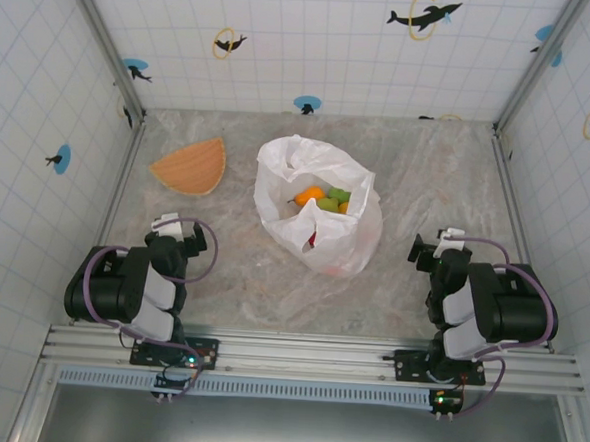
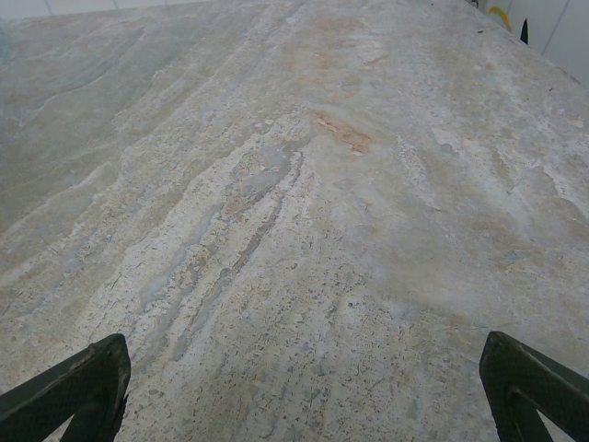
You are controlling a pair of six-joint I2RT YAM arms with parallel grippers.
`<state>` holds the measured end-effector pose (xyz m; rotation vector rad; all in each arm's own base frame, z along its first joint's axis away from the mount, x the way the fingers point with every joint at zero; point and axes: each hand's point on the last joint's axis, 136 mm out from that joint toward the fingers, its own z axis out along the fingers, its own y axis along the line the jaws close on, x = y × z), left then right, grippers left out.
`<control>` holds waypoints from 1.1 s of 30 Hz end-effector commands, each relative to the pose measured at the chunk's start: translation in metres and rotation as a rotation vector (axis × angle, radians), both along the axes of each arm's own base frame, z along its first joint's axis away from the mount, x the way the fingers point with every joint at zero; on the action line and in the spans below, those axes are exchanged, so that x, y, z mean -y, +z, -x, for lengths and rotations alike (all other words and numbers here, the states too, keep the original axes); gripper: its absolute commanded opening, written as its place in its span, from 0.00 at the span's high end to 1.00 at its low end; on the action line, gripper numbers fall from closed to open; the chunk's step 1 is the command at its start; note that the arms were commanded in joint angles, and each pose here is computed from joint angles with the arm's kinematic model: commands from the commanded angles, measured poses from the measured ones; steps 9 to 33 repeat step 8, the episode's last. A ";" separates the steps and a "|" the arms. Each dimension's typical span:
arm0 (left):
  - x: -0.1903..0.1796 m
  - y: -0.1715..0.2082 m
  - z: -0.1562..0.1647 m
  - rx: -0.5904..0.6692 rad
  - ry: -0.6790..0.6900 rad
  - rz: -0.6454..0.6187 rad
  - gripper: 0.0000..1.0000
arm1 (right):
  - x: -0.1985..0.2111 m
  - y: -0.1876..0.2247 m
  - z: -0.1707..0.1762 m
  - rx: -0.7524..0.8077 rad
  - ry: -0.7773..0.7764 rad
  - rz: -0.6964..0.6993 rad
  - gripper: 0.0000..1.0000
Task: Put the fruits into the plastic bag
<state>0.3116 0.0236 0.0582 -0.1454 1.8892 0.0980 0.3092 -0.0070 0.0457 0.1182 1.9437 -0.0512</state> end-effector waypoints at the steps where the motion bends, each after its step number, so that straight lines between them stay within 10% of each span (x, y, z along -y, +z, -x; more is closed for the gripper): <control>1: 0.000 0.003 0.001 0.018 0.000 0.020 0.02 | 0.001 0.008 0.001 0.039 -0.004 0.009 0.00; 33: 0.000 0.002 0.002 0.015 -0.001 0.019 0.02 | 0.001 0.008 0.001 0.039 -0.004 0.009 0.00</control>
